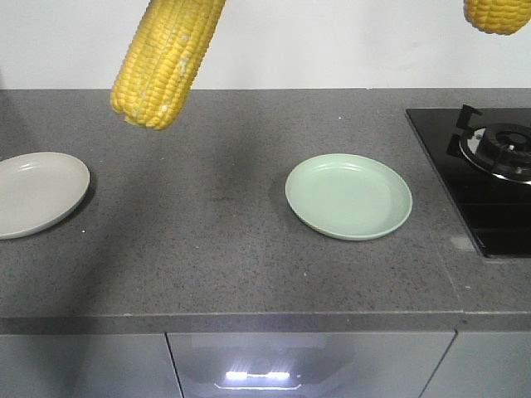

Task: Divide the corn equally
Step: 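Drive the base toward the white and pale green plates, then stop the base in front of the plates, cobs held above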

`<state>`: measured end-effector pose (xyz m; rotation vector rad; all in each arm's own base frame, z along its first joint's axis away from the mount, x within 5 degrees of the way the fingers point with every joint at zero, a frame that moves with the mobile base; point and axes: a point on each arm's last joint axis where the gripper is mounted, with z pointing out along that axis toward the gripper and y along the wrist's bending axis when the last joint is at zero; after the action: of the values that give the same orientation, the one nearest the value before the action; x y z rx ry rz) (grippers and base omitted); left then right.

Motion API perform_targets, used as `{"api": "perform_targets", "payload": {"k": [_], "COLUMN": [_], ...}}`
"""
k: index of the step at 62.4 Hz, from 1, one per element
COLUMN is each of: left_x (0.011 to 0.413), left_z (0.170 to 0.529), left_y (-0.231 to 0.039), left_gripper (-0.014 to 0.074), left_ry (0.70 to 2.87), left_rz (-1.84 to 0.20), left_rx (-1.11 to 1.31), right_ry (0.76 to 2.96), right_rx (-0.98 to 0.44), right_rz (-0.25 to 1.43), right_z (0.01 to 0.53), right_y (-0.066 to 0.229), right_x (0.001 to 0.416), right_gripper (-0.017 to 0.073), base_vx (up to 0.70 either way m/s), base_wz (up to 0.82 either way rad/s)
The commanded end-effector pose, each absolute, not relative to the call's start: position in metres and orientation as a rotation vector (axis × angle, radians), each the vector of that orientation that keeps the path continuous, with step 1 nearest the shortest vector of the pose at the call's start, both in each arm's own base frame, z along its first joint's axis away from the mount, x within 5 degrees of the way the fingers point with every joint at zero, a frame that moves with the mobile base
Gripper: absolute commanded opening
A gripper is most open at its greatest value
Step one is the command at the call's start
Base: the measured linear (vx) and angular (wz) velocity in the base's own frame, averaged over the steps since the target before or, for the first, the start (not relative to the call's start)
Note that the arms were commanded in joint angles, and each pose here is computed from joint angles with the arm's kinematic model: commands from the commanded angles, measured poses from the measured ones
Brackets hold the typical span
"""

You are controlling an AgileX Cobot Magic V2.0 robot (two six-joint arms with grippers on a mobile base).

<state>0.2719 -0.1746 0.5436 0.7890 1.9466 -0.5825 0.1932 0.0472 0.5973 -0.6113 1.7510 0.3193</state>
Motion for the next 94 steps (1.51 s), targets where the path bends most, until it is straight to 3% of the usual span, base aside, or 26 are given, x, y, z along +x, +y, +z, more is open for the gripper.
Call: {"api": "perform_targets", "payload": {"k": [1, 94], "left_x": [0.2513, 0.2513], "left_z": [0.5667, 0.5667], "left_y": [-0.1668, -0.1668], "left_gripper": [-0.0007, -0.0007], "left_ry": [1.845, 1.845], "left_rz": [-0.621, -0.621], "left_rx": [0.758, 0.758], "right_ry": [1.700, 1.700], "right_rx": [-0.615, -0.615], "right_rz": [0.318, 0.318], "right_z": [0.6064, 0.6064], "right_y": [0.0477, 0.0477], "right_x": [0.1787, 0.1787], "right_gripper": [-0.0004, -0.0004], "base_vx": [0.10, 0.07], "base_wz": [0.08, 0.03]}}
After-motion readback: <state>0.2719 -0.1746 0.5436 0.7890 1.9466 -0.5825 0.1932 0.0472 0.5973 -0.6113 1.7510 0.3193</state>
